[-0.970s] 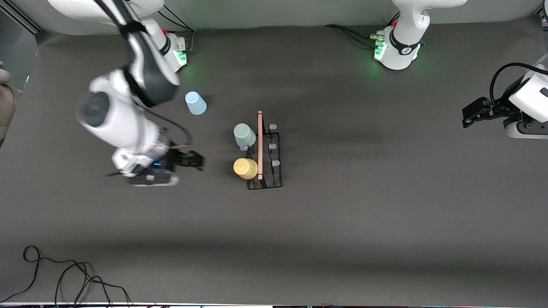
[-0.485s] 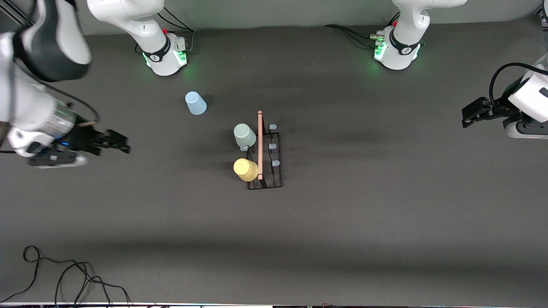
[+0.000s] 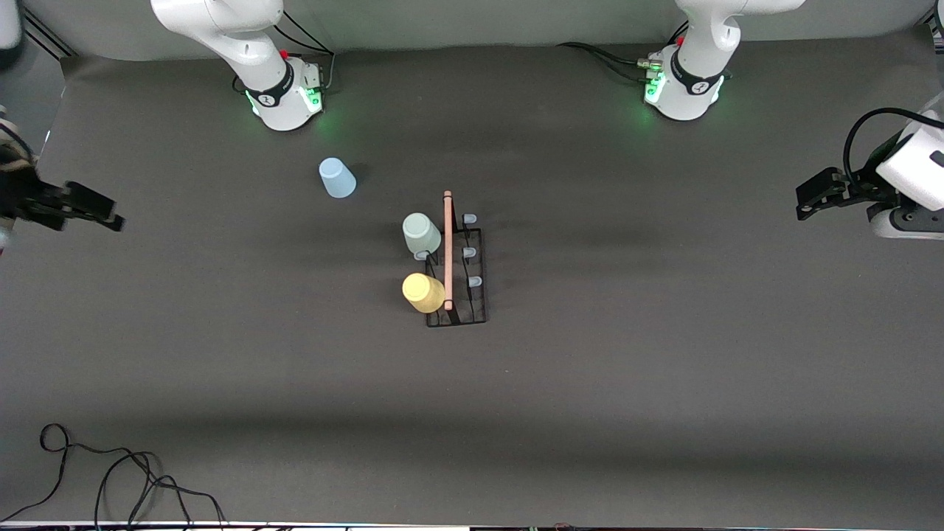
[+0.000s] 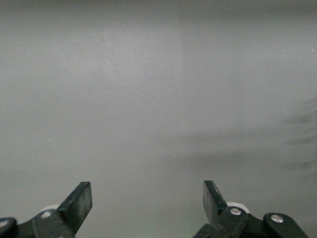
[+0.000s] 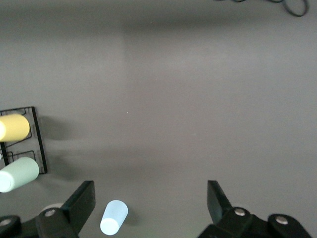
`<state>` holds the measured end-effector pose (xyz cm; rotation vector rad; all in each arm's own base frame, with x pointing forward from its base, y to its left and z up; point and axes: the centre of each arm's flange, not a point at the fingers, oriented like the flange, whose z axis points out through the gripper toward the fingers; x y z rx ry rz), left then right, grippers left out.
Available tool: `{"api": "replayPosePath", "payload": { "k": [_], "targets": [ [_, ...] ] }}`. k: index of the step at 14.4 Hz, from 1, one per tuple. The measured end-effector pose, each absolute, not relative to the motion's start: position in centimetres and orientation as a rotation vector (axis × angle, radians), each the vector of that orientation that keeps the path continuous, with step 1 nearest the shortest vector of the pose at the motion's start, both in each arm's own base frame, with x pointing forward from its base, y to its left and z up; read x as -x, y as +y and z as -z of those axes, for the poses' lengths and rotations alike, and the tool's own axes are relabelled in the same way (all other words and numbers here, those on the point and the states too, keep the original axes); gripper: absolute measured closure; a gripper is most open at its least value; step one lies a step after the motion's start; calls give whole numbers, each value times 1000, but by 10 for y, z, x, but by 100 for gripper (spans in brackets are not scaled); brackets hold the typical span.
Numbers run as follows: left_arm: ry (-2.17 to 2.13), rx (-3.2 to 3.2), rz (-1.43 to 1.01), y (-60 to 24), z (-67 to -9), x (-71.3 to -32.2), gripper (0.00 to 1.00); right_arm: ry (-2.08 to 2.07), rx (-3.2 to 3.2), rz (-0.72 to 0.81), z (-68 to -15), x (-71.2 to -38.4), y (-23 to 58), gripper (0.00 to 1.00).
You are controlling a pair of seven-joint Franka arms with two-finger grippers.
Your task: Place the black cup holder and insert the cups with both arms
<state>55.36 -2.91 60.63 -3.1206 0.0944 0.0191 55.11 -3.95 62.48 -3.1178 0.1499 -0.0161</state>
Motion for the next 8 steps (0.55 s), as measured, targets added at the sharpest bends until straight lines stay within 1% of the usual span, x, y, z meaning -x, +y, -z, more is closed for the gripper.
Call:
{"api": "replayPosePath", "payload": {
  "k": [2, 8],
  "targets": [
    [94, 3121, -19, -29, -606, -554, 0, 148, 3148, 30, -634, -551, -37, 0],
    [93, 3121, -15, -29, -607, -554, 0, 123, 3149, 14, -630, -554, -22, 0]
  ]
}}
